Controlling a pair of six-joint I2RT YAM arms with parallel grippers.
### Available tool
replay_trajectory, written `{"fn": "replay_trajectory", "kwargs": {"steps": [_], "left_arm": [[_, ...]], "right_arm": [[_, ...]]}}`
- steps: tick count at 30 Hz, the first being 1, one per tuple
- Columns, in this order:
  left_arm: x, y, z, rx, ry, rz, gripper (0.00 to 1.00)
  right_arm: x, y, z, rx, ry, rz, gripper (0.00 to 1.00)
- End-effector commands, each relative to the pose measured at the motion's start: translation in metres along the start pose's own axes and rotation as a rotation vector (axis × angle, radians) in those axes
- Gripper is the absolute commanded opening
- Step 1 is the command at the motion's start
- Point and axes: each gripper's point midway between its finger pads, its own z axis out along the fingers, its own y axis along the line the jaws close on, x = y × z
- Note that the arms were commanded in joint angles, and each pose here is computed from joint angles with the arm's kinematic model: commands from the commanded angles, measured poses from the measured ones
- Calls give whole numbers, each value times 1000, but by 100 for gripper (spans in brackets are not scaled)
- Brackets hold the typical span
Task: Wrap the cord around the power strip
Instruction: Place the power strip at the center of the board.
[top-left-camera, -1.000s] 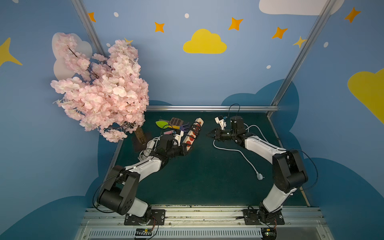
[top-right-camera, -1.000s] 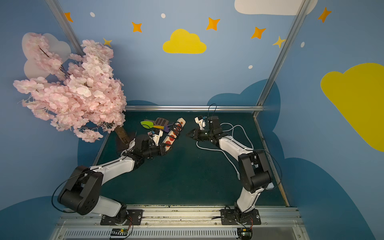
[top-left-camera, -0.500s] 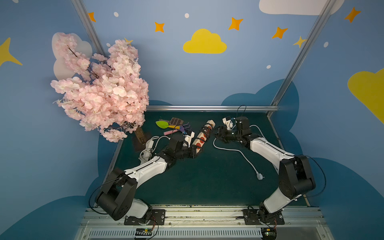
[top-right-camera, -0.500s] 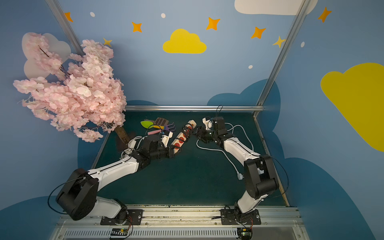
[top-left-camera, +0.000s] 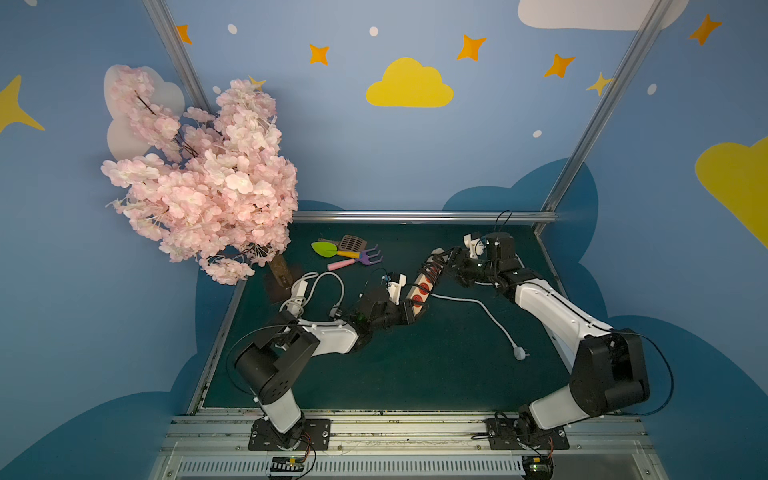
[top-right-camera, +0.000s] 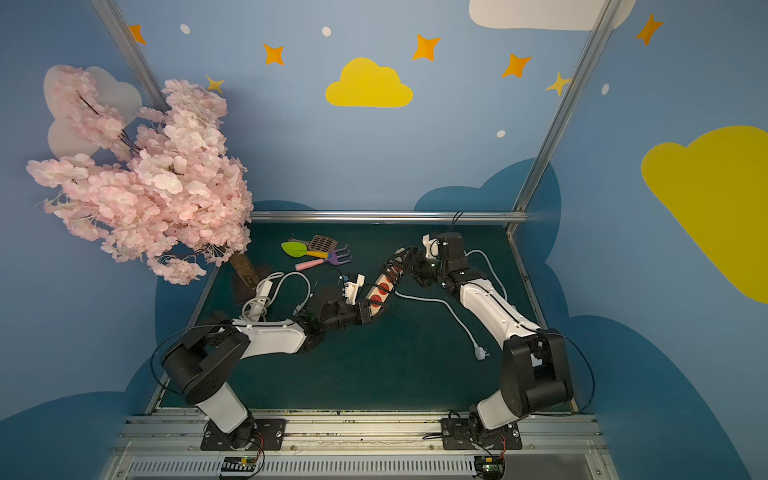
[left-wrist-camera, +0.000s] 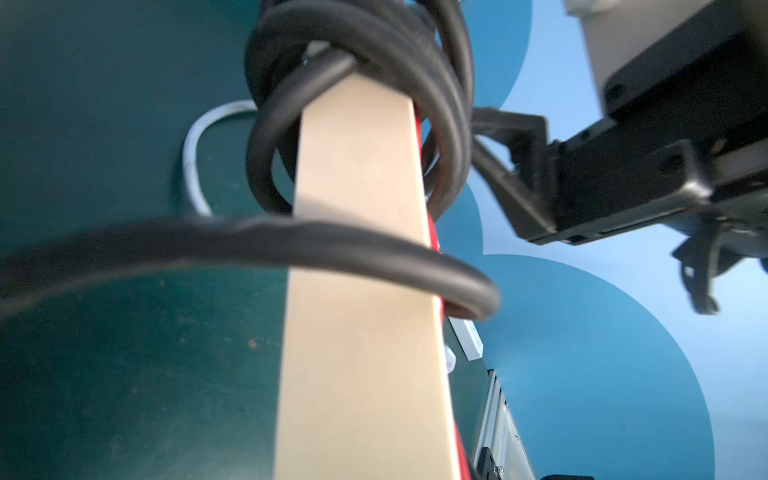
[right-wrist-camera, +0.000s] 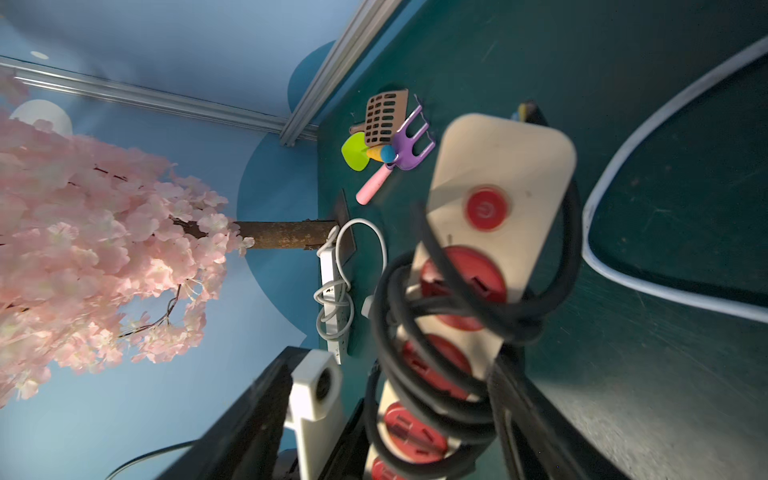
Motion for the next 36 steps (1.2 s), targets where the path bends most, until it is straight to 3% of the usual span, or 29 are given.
{"fn": "replay_trajectory", "kwargs": {"steps": [1,13,20,25,28,34,36], "left_arm": [[-32,-45,-14,180,-127,56,2],[-27,44,-71,-70,-102,57,3],[-16,109,-92,-224,-125,-68,2],[-5,126,-91,-294,-63,-99,3],[3,130,-92,-322,-26,-128,10],[14,124,-100,-382,37,-155,40],[17,116,-102,-378,66,-161,43]], "right_arm": [[13,-12,9,42,31,28,77],[44,-14,56,95,116,-8,77],[48,-23,62,134,140,-24,77],[51,-31,66,158,154,-22,77],[50,-35,69,175,150,-18,77],[54,-32,99,256,176,-44,78],[58,-31,114,296,193,-54,79]]}}
